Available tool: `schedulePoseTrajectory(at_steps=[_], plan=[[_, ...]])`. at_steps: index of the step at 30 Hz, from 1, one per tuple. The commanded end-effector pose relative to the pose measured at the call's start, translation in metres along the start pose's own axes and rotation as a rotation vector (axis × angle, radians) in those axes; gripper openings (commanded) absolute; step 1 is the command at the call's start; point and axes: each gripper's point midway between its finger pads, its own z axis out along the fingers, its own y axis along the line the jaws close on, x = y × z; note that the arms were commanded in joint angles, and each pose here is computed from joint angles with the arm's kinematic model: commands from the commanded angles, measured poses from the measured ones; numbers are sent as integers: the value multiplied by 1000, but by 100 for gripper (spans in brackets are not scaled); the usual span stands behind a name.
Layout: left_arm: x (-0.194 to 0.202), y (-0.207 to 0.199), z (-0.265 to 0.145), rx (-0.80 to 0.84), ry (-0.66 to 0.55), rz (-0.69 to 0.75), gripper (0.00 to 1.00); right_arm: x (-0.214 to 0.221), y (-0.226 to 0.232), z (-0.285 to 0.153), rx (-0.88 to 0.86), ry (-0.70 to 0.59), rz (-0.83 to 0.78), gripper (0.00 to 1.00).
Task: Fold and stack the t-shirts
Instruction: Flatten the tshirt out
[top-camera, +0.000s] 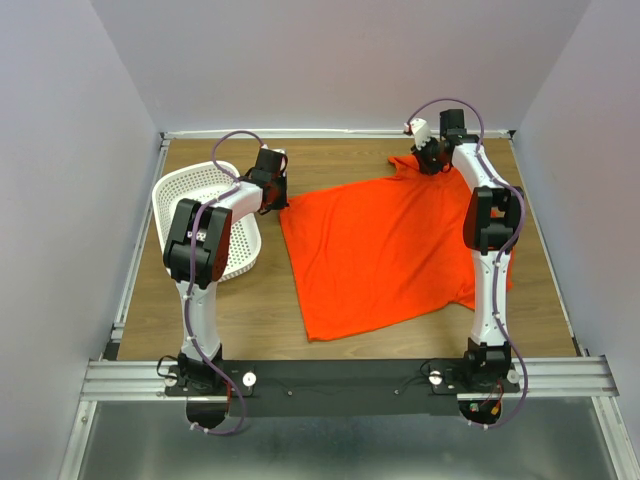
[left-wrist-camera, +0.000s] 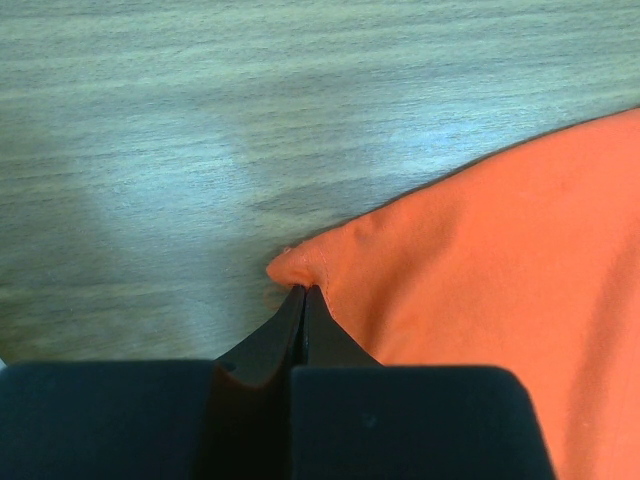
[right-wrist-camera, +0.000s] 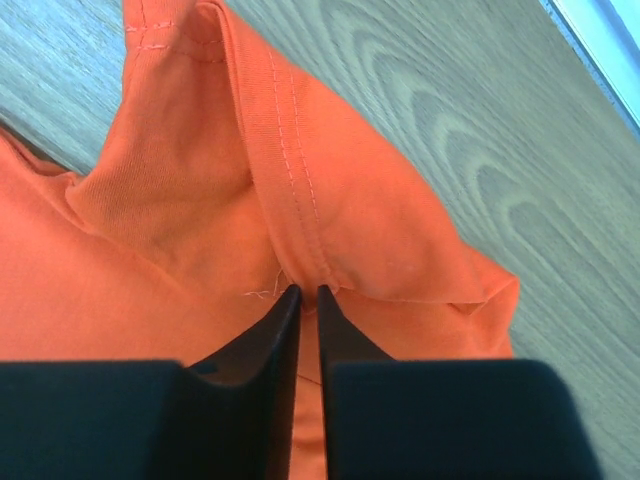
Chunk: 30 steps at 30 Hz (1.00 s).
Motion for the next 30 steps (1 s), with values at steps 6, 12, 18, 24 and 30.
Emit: schedulePoseTrajectory(at_steps=[6, 12, 18, 24, 30], plan=[[-17, -2, -16, 20, -39, 5, 0, -15, -2, -9, 2, -34, 12, 6], [-24, -2, -21, 19, -65, 0, 0, -46, -10, -33, 25, -108, 46, 1], [-38, -7, -33, 42, -120, -1, 0, -72, -11, -62, 33, -173, 92, 1], [-82, -19, -85, 102, -300, -2, 0, -108, 4, -133, 34, -269, 111, 1], [-143, -32, -194, 173, -579, -22, 0, -156, 1, -249, 179, -403, 54, 1]])
